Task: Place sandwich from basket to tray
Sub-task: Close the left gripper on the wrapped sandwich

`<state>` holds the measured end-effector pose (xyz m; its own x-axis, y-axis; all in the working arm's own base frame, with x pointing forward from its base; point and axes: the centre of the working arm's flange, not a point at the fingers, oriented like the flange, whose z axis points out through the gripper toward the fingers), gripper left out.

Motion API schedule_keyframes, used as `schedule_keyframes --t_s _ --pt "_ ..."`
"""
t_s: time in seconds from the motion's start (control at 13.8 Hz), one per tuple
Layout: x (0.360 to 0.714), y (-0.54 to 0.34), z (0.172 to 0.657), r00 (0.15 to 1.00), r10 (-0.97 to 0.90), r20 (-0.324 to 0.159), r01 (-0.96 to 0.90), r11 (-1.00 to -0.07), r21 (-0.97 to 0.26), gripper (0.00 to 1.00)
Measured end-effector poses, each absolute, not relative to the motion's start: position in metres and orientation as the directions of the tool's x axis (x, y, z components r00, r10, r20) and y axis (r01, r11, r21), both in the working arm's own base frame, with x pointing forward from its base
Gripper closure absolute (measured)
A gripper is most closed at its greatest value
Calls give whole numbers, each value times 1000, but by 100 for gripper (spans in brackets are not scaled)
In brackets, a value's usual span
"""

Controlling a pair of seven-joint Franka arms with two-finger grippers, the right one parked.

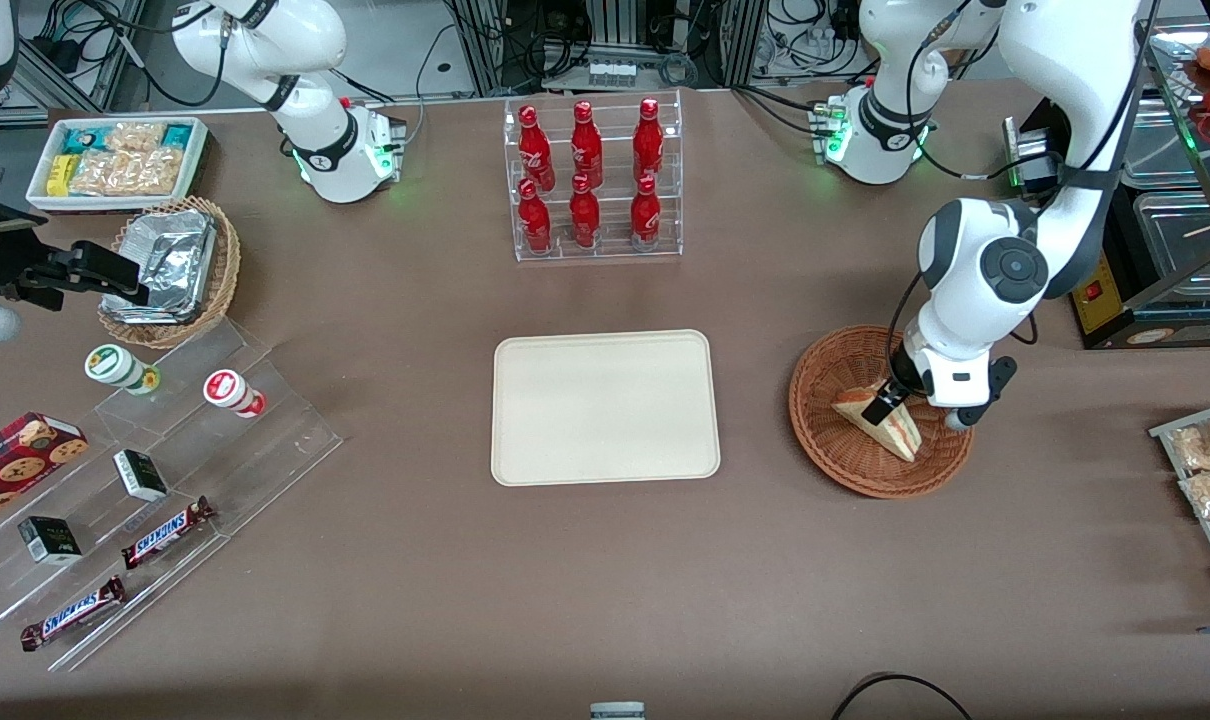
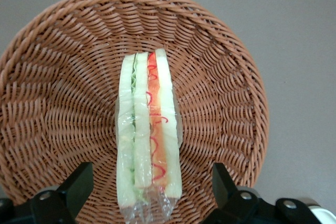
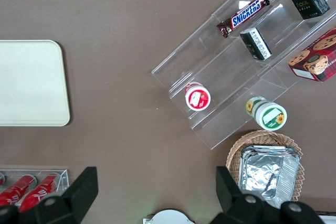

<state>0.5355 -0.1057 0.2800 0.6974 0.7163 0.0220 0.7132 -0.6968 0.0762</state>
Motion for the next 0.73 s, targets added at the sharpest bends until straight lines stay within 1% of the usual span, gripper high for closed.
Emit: schedule_keyframes --t_s 0.29,0.36,0.44,0.51,0.58,0.65,0.73 --pt "534 -106 264 695 719 2 718 -694 56 0" --pt "533 -106 261 694 720 -1 719 -693 52 6" --pt "533 -106 259 693 721 -4 720 -692 50 6" --pt "533 -106 258 693 721 -4 720 -692 49 14" --pt "533 -106 258 693 721 -4 721 -692 50 24" --pt "534 -106 259 693 721 -2 721 -691 52 37" --pt "535 -106 260 692 722 0 720 -691 56 47"
